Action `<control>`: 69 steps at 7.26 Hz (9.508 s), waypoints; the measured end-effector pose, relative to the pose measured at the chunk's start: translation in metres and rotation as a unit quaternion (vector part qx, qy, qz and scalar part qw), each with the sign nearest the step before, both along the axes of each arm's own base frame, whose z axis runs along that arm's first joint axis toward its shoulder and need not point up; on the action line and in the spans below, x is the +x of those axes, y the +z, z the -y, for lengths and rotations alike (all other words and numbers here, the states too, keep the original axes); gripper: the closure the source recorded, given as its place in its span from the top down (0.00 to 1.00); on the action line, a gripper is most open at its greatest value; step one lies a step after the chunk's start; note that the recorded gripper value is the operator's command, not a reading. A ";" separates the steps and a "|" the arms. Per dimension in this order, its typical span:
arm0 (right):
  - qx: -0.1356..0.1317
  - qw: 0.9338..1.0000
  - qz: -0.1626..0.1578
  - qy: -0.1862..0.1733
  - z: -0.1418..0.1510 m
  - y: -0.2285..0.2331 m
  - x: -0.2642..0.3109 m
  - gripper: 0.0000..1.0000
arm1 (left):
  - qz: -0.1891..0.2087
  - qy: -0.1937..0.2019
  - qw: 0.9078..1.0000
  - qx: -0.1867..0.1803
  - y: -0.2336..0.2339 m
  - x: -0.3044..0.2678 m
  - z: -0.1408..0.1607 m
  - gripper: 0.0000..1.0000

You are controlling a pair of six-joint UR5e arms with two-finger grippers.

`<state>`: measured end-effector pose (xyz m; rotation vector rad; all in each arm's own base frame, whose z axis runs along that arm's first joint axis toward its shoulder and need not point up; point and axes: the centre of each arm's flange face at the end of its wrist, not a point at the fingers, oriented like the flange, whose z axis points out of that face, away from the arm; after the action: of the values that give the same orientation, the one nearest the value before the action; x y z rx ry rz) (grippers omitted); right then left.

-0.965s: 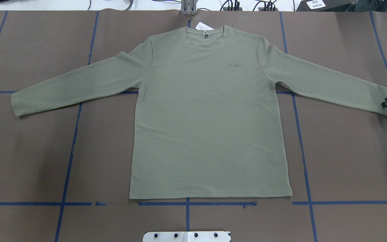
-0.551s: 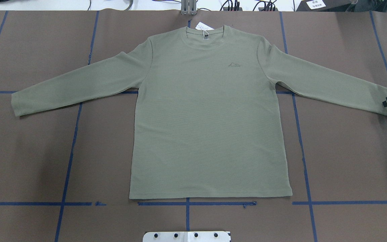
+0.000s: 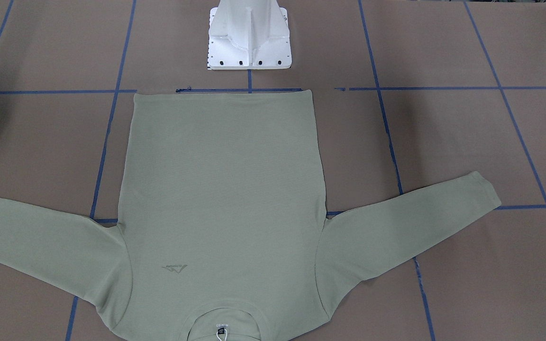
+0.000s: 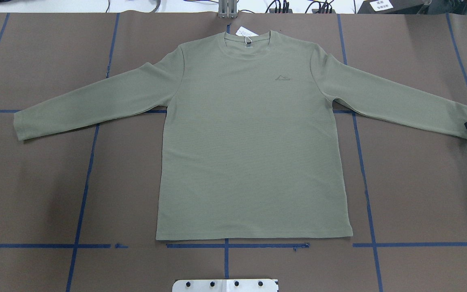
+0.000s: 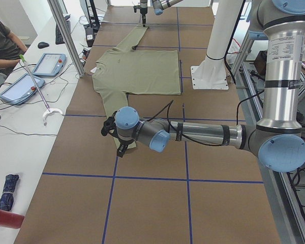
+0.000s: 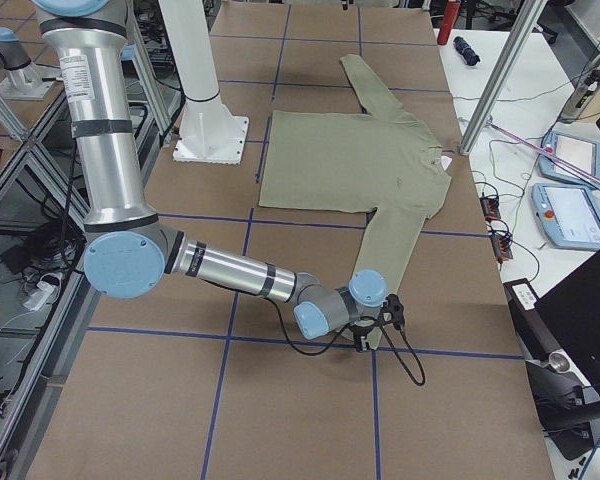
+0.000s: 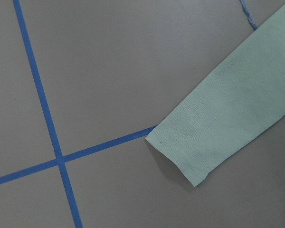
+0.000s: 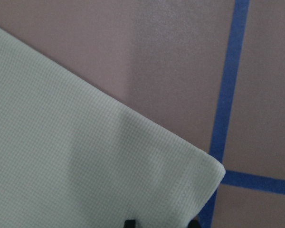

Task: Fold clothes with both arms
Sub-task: 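Lower the right gripper onto the sleeve cuff farthest from the left arm, then carry the grasped sleeve across the shirt body toward the left arm, then release the sleeve and raise the right gripper away from the shirt, then grasp the other sleeve cuff with the left gripper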

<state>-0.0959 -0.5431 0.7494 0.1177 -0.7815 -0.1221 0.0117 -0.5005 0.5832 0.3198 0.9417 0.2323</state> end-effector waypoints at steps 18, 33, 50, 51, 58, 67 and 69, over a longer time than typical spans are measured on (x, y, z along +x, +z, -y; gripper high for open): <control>0.159 0.978 0.131 0.014 0.107 -0.581 -0.386 0.00 | -0.002 -0.003 1.000 0.017 -0.018 -0.003 -0.005 1.00; 0.119 0.981 0.127 0.083 -0.021 -0.651 -0.548 1.00 | 0.008 -0.051 0.998 -0.022 -0.041 0.023 0.016 1.00; -0.020 1.000 -0.017 0.003 0.062 -0.501 -0.211 1.00 | 0.052 -0.220 0.963 -0.150 0.045 0.222 0.013 0.99; -0.020 1.000 -0.017 0.004 0.062 -0.501 -0.211 1.00 | 0.054 -0.218 0.963 -0.151 0.046 0.225 0.013 0.94; -0.021 1.000 -0.015 0.004 0.062 -0.501 -0.209 1.00 | 0.039 -0.214 0.966 -0.142 0.023 0.226 0.010 0.00; -0.017 0.999 -0.041 -0.011 0.027 -0.372 -0.125 1.00 | -0.019 -0.253 0.945 -0.208 -0.311 0.348 0.127 0.00; -0.022 0.999 -0.032 -0.008 0.011 -0.336 -0.105 1.00 | -0.042 -0.245 0.942 -0.225 -0.411 0.411 0.139 0.00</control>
<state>-0.2009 -0.5545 0.4133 0.0659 -0.7211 -0.1226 0.4226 -0.6400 0.1721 0.1312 0.9403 -0.4538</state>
